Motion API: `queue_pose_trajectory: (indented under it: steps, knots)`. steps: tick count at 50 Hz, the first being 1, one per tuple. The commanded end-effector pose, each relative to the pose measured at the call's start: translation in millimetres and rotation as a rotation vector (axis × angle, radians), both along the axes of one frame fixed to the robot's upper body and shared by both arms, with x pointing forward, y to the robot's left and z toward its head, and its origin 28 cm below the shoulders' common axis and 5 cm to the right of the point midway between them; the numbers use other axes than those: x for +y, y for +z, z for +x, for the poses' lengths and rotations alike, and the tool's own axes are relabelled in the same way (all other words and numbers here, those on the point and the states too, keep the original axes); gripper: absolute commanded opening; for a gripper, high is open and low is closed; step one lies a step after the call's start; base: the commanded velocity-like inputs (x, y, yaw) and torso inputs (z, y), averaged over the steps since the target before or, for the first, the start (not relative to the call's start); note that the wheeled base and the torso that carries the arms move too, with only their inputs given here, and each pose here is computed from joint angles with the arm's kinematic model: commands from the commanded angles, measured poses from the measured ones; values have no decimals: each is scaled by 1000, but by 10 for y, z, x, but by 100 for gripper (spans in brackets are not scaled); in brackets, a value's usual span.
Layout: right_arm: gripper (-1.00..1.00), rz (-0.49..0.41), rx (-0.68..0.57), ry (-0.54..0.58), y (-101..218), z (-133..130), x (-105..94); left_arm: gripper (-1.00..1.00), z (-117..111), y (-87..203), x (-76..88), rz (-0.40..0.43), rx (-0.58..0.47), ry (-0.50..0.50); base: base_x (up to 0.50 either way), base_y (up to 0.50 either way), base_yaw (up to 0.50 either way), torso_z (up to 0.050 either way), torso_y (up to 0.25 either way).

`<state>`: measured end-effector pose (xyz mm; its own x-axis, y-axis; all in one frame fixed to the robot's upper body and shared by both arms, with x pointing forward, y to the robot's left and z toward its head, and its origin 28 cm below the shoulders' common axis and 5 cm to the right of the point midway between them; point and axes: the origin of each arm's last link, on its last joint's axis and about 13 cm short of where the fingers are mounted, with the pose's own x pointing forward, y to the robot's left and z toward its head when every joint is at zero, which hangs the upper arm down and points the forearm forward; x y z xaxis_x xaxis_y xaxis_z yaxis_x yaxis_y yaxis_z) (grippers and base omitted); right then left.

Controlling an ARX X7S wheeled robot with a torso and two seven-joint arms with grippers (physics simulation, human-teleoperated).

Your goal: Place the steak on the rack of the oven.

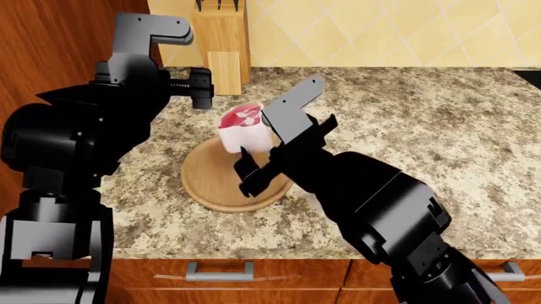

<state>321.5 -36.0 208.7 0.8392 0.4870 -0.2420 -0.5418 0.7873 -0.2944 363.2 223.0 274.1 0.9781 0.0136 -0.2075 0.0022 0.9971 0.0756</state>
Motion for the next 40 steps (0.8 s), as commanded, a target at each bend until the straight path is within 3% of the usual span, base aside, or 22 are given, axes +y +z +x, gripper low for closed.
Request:
queue_pose_trajectory:
  steps: [1,21,22,31,33,37,38,40]
  knots:
    - [-100,-5,-74,-38,140,-73,-61,100,-26,33,1,-7,-12,-4,0,0,0,0,0]
    - [-100,9,-129,-79,314,-221,-172,100,-67,63,18,-24,-24,-1,0,0,0,0,0]
    - [-100,47,-141,-53,330,-239,-183,100,-68,65,16,-22,-25,-2,0,0,0,0,0]
    - [-100,41,-174,-103,419,-297,-267,100,-89,71,14,-30,-31,-4,0,0,0,0,1]
    - [-100,89,-188,-86,446,-313,-288,100,-98,80,15,-31,-33,-3,0,0,0,0,0]
    - [-100,62,-201,-134,510,-344,-337,100,-118,88,17,-33,-36,-2,0,0,0,0,0]
    - [-100,105,-223,-110,520,-354,-341,100,-116,85,20,-34,-36,-1,0,0,0,0,0]
    - [-100,105,-217,-118,545,-368,-363,100,-124,91,21,-34,-37,-1,0,0,0,0,0]
